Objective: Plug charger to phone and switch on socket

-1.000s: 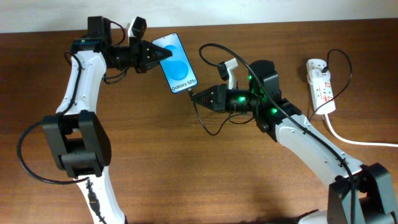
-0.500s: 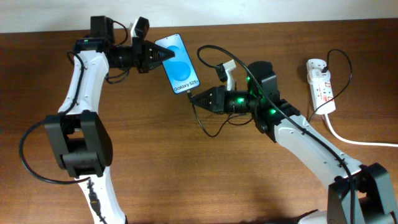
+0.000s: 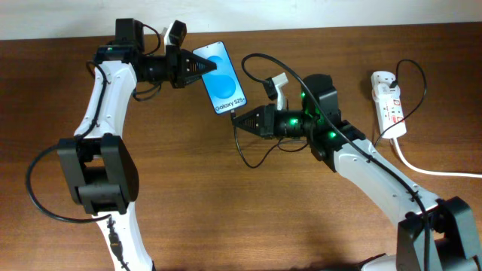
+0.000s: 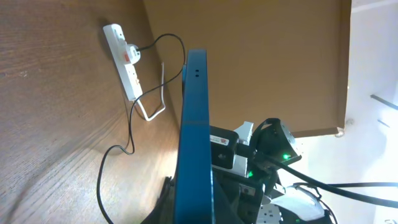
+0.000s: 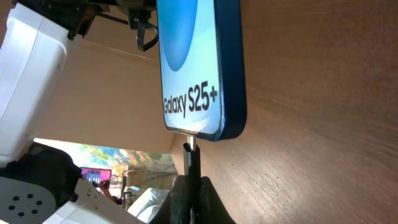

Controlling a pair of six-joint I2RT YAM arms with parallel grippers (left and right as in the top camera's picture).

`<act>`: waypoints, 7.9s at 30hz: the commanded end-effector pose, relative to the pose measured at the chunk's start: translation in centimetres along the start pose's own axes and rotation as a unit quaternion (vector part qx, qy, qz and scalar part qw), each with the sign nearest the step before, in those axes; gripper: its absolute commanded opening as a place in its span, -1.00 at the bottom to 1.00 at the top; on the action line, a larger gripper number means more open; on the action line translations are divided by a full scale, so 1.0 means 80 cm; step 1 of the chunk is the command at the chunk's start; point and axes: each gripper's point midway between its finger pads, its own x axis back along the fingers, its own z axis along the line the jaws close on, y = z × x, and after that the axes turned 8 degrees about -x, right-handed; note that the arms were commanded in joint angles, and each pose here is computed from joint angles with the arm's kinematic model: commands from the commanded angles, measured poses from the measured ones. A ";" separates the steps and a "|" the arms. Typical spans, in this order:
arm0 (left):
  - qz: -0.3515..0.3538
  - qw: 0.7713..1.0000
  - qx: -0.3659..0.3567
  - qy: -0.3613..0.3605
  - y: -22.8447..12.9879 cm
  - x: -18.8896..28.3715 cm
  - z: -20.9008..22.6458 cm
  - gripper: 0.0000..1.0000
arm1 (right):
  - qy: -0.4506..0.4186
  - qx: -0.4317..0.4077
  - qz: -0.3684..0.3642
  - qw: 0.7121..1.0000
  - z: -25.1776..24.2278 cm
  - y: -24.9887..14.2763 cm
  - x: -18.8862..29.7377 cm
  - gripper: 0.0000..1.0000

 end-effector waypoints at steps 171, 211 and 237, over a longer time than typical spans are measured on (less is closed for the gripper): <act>0.226 0.831 0.056 0.505 -0.127 0.048 0.259 0.38 | -0.238 -0.010 -0.088 0.967 -0.130 0.034 0.104 0.51; -0.024 0.797 -0.239 0.554 0.024 0.105 -0.185 0.99 | -0.402 -0.203 -0.351 0.821 -0.307 0.152 0.634 0.97; -0.024 0.797 -0.239 0.554 0.024 0.105 -0.185 0.99 | -0.495 -0.209 -0.218 0.815 -0.433 0.171 0.502 0.97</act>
